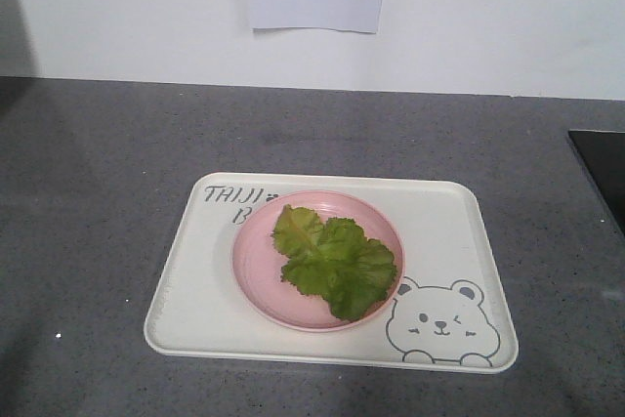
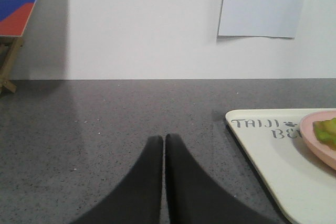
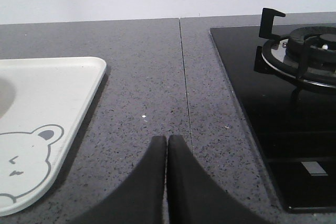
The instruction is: Transfer vegetables to tray and serve
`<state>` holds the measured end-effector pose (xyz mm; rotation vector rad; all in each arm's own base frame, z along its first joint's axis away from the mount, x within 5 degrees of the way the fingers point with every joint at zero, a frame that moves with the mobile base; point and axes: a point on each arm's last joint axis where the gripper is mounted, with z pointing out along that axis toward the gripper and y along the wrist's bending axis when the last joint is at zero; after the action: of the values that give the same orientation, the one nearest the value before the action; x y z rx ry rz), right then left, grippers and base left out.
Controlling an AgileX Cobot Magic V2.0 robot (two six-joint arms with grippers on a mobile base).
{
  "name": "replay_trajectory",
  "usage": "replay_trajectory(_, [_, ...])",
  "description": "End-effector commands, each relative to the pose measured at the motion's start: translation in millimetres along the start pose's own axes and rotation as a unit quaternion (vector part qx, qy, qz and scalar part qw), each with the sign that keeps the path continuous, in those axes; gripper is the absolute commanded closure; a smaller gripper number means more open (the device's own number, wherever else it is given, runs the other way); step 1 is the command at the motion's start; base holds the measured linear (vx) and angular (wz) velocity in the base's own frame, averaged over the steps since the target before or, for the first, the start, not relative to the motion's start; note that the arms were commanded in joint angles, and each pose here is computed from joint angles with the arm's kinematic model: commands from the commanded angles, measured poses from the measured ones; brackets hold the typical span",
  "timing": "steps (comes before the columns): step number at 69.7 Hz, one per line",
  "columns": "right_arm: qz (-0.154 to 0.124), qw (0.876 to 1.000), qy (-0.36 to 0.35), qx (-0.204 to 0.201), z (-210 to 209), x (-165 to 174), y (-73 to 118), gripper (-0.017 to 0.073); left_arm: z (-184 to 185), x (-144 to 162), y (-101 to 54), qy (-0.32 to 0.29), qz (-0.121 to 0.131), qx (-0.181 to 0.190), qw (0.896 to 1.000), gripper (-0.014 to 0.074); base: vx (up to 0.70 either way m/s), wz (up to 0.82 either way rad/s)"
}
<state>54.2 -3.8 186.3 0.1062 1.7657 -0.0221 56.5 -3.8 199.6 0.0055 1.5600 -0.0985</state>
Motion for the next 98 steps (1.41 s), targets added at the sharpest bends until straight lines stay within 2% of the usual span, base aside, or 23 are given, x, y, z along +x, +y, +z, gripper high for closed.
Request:
replay_trajectory(1, [-0.003, 0.998, -0.063, -0.002, 0.6, -4.4, -0.1, 0.0568, -0.2, 1.6, 0.3, -0.03, -0.006, 0.001, 1.0, 0.0599, 0.0, 0.0])
replay_trajectory(8, [-0.009, 0.998, -0.055, -0.009, 1.9, 0.0, 0.5, 0.0568, -0.2, 1.7, 0.3, -0.03, -0.006, 0.001, 1.0, 0.0599, 0.0, 0.0])
replay_trajectory(14, [-0.028, 0.997, -0.059, -0.032, 1.9, -0.3, 3.1, 0.0568, -0.2, 1.7, 0.3, -0.03, -0.006, 0.001, 1.0, 0.0599, 0.0, 0.0])
replay_trajectory(18, [-0.029, 0.997, -0.06, -0.048, 1.7, -0.4, 4.9, 0.0566, -0.2, 1.7, 0.3, -0.03, -0.006, 0.001, 1.0, 0.0599, 0.0, 0.0])
replay_trajectory(26, [-0.01, 0.997, -0.062, -0.052, 1.6, -1.0, 5.1, 0.0565, -0.2, 1.7, 0.3, -0.03, -0.006, 0.001, 1.0, 0.0599, 0.0, 0.0])
replay_trajectory(38, [-0.007, 0.995, -0.087, -0.054, 0.9, -5.5, 5.5, 0.0565, -0.2, 1.7, 0.3, -0.03, -0.006, 0.001, 1.0, 0.0599, 0.0, 0.0])
replay_trajectory(47, [0.006, 0.993, -0.102, -0.057, 0.3, -8.3, 5.9, 0.0565, -0.2, 1.7, 0.3, -0.03, -0.006, 0.001, 1.0, 0.0599, 0.0, 0.0])
replay_trajectory(52, [0.021, 0.993, -0.101, -0.052, 0.4, -8.3, 5.2, 0.0565, -0.2, 1.7, 0.3, -0.03, -0.006, 0.001, 1.0, 0.0599, 0.0, 0.0])
replay_trajectory(58, [0.024, 0.994, -0.102, -0.04, 0.5, -8.4, 3.8, 0.0565, -0.2, 1.7, 0.3, -0.03, -0.006, 0.001, 1.0, 0.0599, 0.0, 0.0])
replay_trajectory(76, [0.01, 0.992, -0.117, -0.037, -0.1, -10.9, 3.7, 0.0565, -0.2, 1.7, 0.3, -0.03, -0.006, 0.001, 1.0, 0.0599, 0.0, 0.0])
replay_trajectory(86, [-0.015, 0.99, -0.135, -0.035, -0.8, -13.8, 3.8, 0.0565, -0.2, 1.7, 0.3, -0.03, -0.006, 0.001, 1.0, 0.0599, 0.0, 0.0])
replay_trajectory(98, [-0.016, 0.99, -0.136, -0.035, -0.9, -14.0, 3.8, 0.0565, -0.2, 1.7, 0.3, -0.03, -0.006, 0.001, 1.0, 0.0599, 0.0, 0.0])
